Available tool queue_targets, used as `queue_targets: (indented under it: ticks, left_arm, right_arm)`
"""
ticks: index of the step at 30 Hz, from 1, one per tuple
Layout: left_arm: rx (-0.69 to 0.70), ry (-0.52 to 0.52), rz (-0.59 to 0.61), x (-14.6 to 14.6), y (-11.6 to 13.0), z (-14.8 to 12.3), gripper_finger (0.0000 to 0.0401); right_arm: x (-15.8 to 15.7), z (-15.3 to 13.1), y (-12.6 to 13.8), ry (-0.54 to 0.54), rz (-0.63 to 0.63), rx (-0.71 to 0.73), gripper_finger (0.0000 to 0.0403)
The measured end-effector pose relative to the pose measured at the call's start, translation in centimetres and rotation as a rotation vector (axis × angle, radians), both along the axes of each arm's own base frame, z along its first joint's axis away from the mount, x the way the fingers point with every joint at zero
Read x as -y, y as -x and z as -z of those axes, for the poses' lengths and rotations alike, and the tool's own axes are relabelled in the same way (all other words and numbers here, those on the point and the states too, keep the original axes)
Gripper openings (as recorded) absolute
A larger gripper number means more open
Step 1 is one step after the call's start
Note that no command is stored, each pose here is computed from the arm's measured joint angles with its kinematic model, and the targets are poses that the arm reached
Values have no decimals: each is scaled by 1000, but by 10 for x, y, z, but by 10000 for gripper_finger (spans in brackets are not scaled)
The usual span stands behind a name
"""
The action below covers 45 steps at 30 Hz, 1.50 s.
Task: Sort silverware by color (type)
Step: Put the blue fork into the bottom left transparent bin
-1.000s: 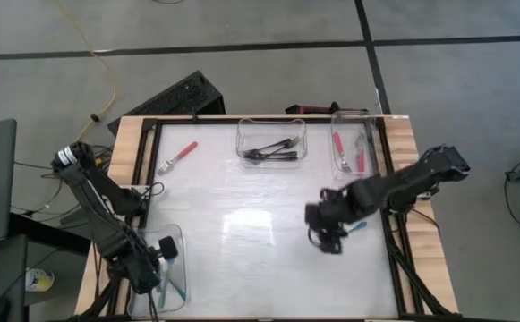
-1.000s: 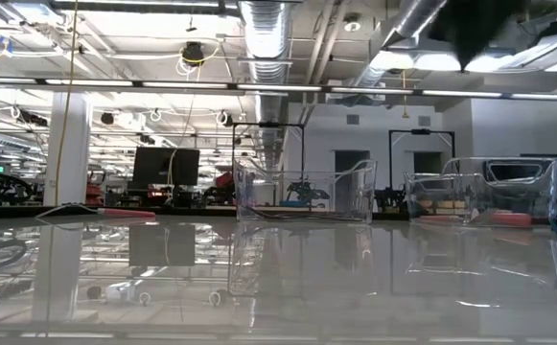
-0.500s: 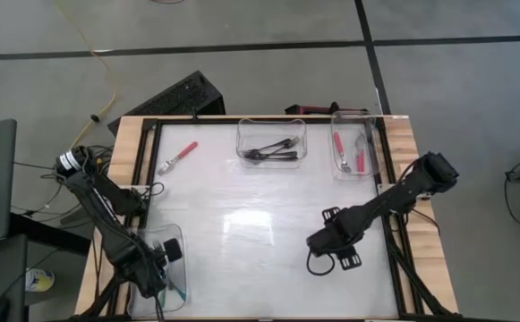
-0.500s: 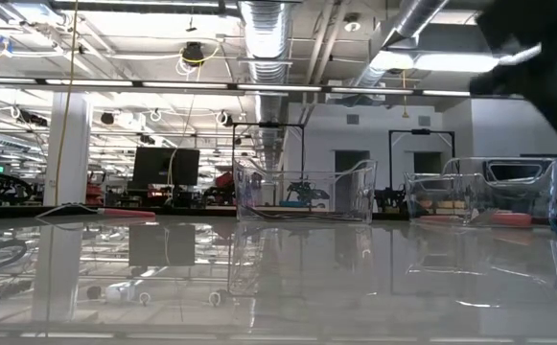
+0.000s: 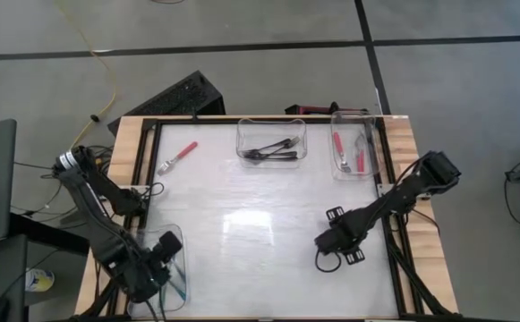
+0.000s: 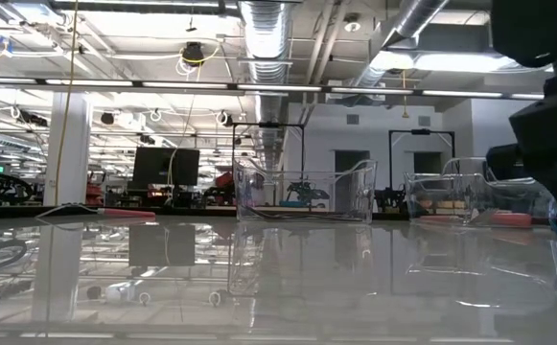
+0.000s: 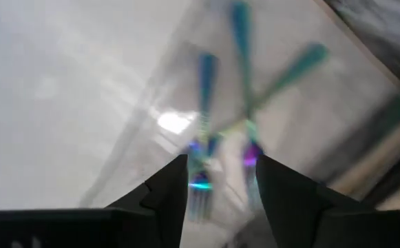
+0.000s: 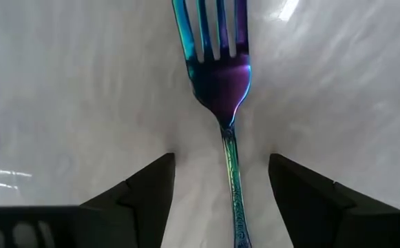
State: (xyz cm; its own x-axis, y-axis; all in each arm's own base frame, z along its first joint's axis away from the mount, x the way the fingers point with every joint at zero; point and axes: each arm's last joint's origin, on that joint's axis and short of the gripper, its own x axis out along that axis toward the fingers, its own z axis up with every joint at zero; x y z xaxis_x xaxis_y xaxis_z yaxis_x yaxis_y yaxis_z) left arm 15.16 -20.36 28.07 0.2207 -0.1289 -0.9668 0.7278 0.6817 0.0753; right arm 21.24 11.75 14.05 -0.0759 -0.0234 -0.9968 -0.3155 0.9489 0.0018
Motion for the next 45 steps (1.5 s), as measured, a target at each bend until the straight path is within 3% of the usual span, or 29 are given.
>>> queue_targets:
  ticks: [3,6,10,14,18,24,32,36,40,43,45]
  left_arm:
    - [147,-22,-140,-1,-7,-19,155]
    - [365,-8,-404,-5,-17,-40,155]
    - [700,89,-784,-8,-27,-60,155]
    - [998,225,-1059,-5,-32,-64,155]
    - [1180,337,-1236,-2,-39,-47,155]
    - [1204,531,-1442,-6,-51,-36,155]
    - [1153,631,-1568,-15,-63,-35,155]
    - [1009,638,-1580,-19,-73,-34,155]
    - [678,622,-1382,-26,-90,-38,155]
    - [460,738,-1140,-34,-105,-49,155]
    - [446,816,-992,-42,-114,-59,155]
  right_arm:
    - [0,6,2,-18,15,18,246]
    - [-2,10,6,-14,56,41,209]
    - [-8,14,12,22,117,75,116]
    - [-13,14,14,30,122,94,25]
    - [-14,2,10,16,124,111,30]
    - [-1,-53,-1,-73,195,291,27]
    - [19,-123,-18,-281,313,630,27]
    - [22,-149,-31,-399,345,863,27]
    - [24,-163,-45,-479,344,1036,27]
    - [25,-168,-48,-506,308,1092,27]
    - [29,-170,-50,-505,310,1112,29]
